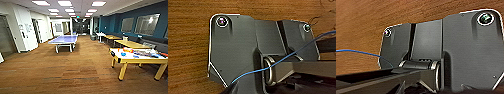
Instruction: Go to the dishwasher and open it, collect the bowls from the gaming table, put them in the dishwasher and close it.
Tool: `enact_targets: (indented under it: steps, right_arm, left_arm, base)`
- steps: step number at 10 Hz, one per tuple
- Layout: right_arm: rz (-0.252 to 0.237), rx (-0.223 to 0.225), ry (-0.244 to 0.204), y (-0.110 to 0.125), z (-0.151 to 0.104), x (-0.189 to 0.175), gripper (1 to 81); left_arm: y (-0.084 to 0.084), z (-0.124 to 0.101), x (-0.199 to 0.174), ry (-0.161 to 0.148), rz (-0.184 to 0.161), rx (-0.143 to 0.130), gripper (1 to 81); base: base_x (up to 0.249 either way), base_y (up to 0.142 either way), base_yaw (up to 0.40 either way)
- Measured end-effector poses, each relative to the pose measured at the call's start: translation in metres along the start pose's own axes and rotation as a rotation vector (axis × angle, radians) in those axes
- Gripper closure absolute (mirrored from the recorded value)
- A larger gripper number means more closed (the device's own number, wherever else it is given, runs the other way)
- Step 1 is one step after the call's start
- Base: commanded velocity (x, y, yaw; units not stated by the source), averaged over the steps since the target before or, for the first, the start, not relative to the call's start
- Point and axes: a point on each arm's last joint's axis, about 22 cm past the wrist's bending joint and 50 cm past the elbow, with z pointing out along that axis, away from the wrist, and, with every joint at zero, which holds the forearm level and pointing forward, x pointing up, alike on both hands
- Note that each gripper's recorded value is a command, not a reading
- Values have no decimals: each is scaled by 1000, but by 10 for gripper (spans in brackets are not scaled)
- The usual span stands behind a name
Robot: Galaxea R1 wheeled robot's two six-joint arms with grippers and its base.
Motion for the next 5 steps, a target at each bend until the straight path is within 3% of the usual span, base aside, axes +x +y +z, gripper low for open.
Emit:
enact_targets:
  steps: [5]
  right_arm:
    - [0,-1,0,1,0,0,10]
  left_arm:
    - [5,1,0,0,-1,-6,10]
  base:
    - [222,0,0]
